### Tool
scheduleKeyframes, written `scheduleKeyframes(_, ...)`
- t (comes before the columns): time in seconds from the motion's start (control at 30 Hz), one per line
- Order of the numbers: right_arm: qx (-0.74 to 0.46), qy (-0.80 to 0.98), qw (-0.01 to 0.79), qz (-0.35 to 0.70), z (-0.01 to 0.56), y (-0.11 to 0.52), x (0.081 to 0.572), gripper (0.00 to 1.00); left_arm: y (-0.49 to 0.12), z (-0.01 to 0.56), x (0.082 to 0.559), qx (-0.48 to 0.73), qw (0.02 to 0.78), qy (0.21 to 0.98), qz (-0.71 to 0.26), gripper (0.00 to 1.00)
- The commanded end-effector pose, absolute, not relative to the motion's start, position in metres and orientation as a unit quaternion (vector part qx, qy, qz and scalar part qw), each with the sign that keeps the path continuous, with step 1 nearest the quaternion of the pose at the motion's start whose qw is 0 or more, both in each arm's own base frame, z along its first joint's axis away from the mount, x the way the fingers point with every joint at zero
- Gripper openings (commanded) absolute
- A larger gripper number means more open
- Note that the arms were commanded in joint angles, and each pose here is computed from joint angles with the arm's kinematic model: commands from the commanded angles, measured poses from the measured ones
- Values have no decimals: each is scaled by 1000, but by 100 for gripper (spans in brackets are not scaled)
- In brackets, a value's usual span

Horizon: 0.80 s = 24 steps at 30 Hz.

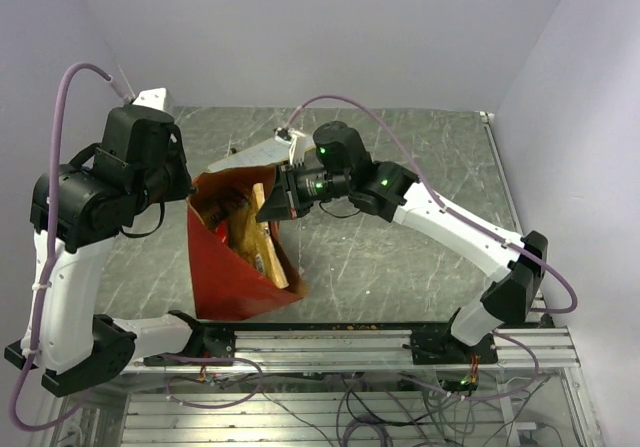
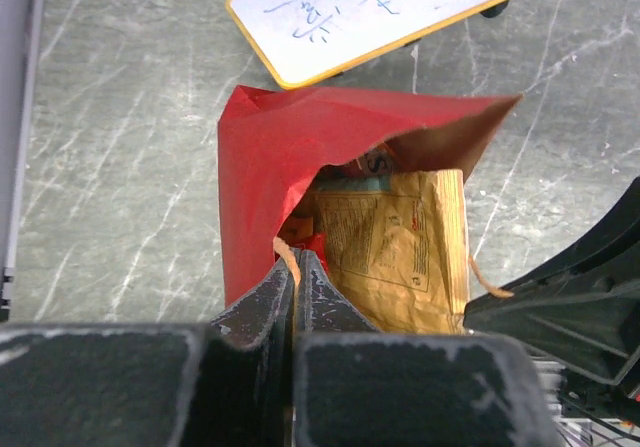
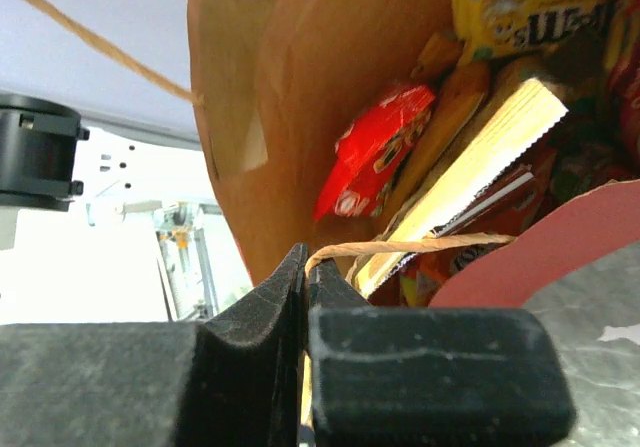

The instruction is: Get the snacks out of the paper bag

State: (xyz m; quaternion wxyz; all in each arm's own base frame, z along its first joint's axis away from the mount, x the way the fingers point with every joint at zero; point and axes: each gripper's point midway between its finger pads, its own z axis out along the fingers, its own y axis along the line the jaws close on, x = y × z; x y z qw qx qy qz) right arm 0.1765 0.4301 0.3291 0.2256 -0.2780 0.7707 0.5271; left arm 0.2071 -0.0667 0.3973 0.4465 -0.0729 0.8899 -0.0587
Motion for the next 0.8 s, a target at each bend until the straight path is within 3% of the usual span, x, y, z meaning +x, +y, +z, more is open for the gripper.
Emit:
scheduleKeyframes(0.0, -307, 699, 239, 599, 379, 442, 153, 0, -46, 447, 216, -87, 538, 837, -44, 7)
scheduleKeyframes(0.17, -323, 699, 238, 592, 374, 438, 150, 0, -49, 449, 217, -84, 543, 834, -53, 7)
scheduleKeyframes(0.53, -335, 755, 215, 522, 318, 404, 136, 0, -104, 428, 218, -65, 531, 821, -201, 7)
scheduleKeyframes(0.77, -335, 779, 230, 477, 313, 381, 138, 0, -88, 408, 209, -118, 509, 833, -181, 7)
